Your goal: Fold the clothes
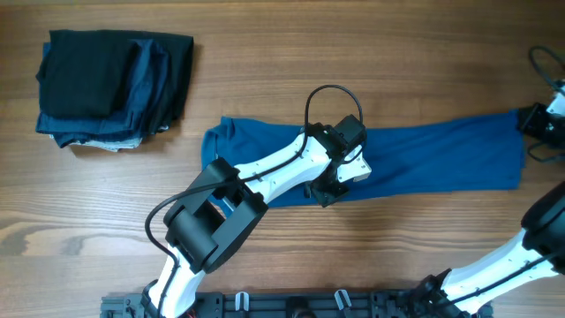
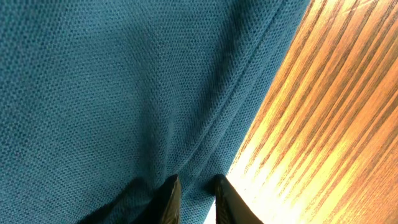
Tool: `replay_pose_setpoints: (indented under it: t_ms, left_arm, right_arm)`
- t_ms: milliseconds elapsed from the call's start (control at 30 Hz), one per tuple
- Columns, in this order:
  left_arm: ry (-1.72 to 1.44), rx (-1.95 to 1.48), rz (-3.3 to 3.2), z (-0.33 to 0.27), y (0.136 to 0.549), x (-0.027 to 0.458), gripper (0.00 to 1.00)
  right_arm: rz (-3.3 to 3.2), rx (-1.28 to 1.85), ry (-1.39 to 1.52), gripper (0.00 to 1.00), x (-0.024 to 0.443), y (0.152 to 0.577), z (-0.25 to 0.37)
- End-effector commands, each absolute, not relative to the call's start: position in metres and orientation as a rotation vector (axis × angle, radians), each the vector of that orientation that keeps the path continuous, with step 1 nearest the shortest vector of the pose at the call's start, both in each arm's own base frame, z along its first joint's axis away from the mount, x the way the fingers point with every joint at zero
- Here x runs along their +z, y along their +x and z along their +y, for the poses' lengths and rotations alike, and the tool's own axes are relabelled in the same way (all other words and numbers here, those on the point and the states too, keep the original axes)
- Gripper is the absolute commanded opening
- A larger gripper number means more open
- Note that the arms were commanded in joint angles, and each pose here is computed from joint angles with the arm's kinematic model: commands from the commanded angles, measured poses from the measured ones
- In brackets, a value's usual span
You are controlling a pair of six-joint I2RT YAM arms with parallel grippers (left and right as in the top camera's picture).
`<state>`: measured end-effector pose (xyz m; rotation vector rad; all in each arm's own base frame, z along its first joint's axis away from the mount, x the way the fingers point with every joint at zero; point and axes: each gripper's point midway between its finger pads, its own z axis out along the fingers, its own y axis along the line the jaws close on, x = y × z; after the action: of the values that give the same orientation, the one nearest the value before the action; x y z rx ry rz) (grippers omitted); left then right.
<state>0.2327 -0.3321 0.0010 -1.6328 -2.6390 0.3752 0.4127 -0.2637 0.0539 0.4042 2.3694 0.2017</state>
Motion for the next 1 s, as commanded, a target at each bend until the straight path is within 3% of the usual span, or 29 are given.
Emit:
replay_pose_setpoints:
  t_ms: [0,33,100,167,233,367,433,533,633,767,967]
  left_arm:
    - [-1.589,0.311,-2.628,-0.317,0.230,-0.010,0.20]
    - [-1.589,0.311,-2.628,-0.317,0.230,-0.010,0.21]
    - [-1.589,0.311,-2.628,-0.317,0.230,-0.010,0.26]
    - [-1.589,0.311,-2.628,-0.317,0.230,-0.010,0.29]
    - [-1.563,0.313,-2.648,-0.318,0.231,-0.010,0.29]
    - [-1.443,0.357,-2.776,-0.336,0.246,0.008,0.21]
    - [-1.444,0.457,-2.926,-0.365,0.277,0.056,0.21]
    - [-1.304,0.452,-3.193,-0.372,0.324,0.111,0.23]
    - [-1.108,0.458,-3.372,-0.362,0.362,0.141,0.34]
    - [-0.802,0.467,-3.419,-0.322,0.396,0.127,0.25]
    - [-0.550,0.463,-3.257,-0.268,0.401,0.078,0.17]
  right_arm:
    - [2.386,0.209,0.327,0.11,0.034,0.426,-0.256]
    - [2.380,0.206,0.327,0.18,0.035,0.427,-0.257]
    - [2.334,0.196,0.354,0.43,0.052,0.433,-0.263]
    - [2.311,0.155,0.359,0.58,0.068,0.433,-0.272]
    - [2.292,0.125,0.376,0.60,0.089,0.429,-0.280]
    - [2.272,0.110,0.379,0.56,0.131,0.415,-0.275]
    - [2.335,0.182,0.412,0.48,0.142,0.398,-0.249]
    - [2.382,0.307,0.595,0.33,0.137,0.384,-0.229]
    - [2.464,0.381,0.703,0.24,0.119,0.366,-0.215]
    - [2.561,0.337,0.814,0.20,0.079,0.343,-0.212]
    - [2.636,0.316,0.911,0.19,0.036,0.324,-0.208]
